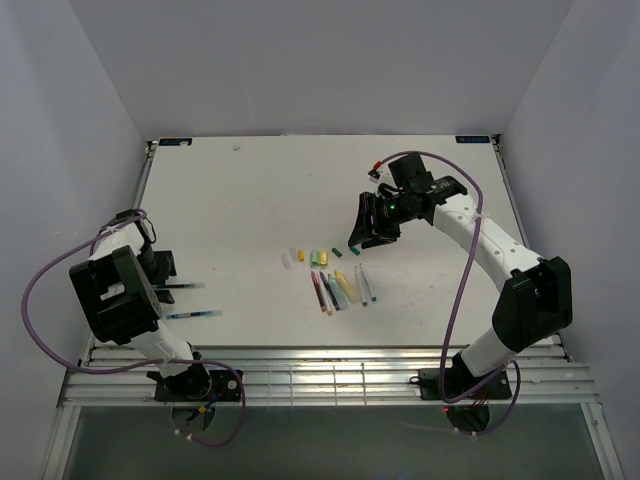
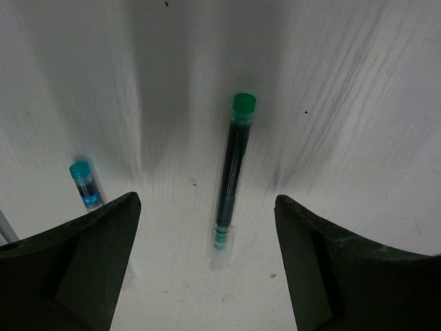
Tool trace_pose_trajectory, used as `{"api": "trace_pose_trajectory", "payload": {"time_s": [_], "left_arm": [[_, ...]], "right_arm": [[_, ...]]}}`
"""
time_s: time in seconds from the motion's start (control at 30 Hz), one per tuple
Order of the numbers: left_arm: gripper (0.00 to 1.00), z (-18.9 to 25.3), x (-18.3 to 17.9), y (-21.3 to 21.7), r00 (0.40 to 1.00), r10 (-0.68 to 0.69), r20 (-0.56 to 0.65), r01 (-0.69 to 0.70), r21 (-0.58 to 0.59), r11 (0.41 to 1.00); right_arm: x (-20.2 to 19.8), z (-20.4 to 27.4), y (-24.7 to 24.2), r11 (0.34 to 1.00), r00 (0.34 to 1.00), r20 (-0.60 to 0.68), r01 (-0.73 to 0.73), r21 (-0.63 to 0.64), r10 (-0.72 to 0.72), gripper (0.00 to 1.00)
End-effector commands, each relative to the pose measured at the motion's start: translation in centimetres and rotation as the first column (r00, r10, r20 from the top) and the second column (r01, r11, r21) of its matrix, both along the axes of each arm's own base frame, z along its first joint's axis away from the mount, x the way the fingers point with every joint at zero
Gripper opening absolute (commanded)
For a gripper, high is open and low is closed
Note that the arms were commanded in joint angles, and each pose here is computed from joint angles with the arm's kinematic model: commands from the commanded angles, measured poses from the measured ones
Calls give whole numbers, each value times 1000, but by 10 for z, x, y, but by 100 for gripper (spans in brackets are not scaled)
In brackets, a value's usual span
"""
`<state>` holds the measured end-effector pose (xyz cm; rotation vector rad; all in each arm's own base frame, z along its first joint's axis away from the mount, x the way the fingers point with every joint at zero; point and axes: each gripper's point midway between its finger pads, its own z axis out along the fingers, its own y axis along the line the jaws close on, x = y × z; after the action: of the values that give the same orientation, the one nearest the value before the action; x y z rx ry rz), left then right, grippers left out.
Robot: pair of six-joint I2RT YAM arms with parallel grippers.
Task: Open the pen caps
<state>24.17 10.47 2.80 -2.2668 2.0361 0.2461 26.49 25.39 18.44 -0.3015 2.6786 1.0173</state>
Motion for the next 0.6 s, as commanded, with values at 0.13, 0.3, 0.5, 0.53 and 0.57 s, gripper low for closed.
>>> {"api": "trace_pose_trajectory", "payload": {"time_s": [0.13, 0.3, 0.5, 0.53, 0.57], "left_arm": [[81, -9, 3, 5, 999, 47, -5, -47, 10, 999], [72, -17, -5, 4, 998, 50, -30, -50, 11, 999], [55, -24, -3, 6, 999, 30, -44, -30, 10, 1000], [46, -24, -3, 7, 999, 24, -45, -24, 11, 1000], [41, -25, -2, 6, 999, 18, -44, -18, 7, 1000]], "right_arm": [[3, 1, 3, 999, 999, 25, -30, 18, 29, 51], [4, 1, 1, 1000, 999, 31, -27, 13, 27, 51], [1, 2, -3, 1000, 999, 37, -22, 3, 22, 51], [1, 2, -3, 1000, 999, 40, -20, 1, 20, 51], [1, 4, -4, 1000, 999, 45, -19, 1, 19, 51]]}}
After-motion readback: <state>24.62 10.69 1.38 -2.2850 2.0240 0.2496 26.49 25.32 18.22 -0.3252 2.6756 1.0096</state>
